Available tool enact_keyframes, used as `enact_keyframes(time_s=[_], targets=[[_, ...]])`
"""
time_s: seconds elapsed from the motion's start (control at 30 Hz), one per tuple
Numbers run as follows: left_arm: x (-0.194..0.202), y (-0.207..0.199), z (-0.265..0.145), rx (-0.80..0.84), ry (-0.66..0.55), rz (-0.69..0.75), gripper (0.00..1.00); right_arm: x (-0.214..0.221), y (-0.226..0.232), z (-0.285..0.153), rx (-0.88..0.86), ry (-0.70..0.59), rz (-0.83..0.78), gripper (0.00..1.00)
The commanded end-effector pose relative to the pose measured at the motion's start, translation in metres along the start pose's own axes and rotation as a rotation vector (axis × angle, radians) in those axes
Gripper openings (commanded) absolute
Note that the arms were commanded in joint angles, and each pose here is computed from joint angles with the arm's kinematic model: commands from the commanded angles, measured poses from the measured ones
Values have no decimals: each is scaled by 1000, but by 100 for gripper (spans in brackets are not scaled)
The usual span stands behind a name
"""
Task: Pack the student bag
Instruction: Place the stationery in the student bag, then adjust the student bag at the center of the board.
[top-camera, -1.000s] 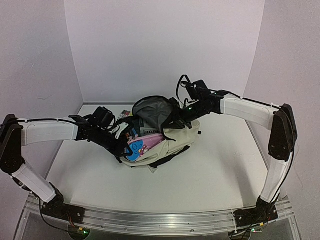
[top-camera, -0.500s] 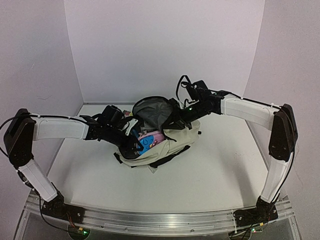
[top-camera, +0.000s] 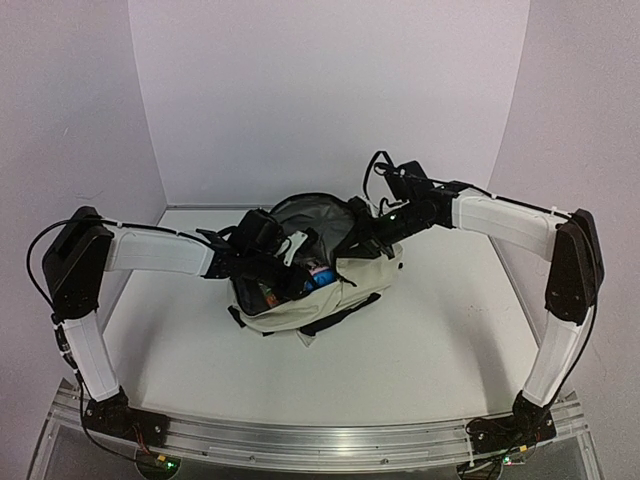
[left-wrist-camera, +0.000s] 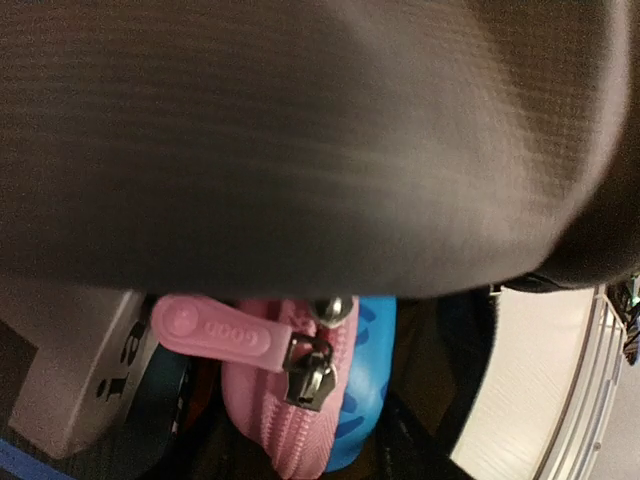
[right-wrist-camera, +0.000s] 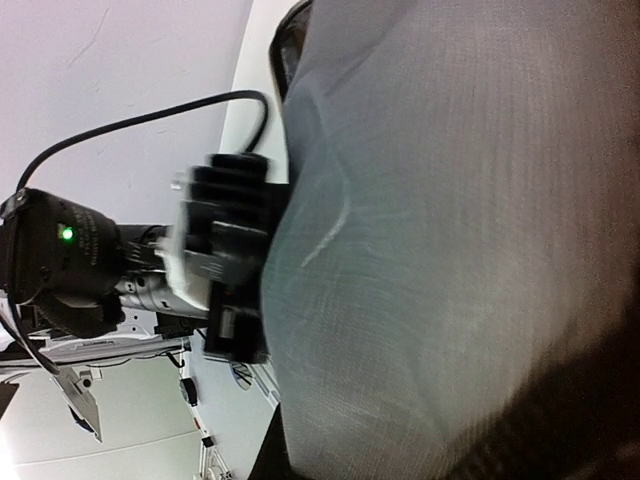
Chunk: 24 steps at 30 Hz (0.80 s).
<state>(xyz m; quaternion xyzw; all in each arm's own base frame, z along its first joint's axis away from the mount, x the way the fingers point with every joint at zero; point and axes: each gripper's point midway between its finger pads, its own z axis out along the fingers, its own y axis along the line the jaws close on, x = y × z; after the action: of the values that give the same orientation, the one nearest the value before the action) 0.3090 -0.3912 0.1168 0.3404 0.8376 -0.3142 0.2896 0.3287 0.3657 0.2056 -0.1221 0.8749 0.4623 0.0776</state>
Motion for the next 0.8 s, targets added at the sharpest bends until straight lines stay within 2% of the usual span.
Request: enact_keyframes(time_s=[0.0,0.13,0.3,0.43,0.53,0.63,0.77], targets=[[-58,-20,-60,-40,-143,26,57,-7,8,-53,20,-59,-115,0],[-59,-9,-101,-117,-181,-97,81,-9,-38,-84,157,-62,-111,0],[-49,40,-131,-166,-180,-413,99,-26,-77,-125,298,-101,-159,0],[-38,73,-136,-215,-157,-562,100,-42,-76,-140,370,-123,-303,0],[-29,85,-129,-221,-121,-633,100,-39,-63,-128,370,-93,-407,0],[-26,97,-128,-199,-117,-705,100,-9,-41,-100,393,8,-619,0],[-26,101,-126,-174,-105,-717,100,41,-44,-76,457,168,-878,0]])
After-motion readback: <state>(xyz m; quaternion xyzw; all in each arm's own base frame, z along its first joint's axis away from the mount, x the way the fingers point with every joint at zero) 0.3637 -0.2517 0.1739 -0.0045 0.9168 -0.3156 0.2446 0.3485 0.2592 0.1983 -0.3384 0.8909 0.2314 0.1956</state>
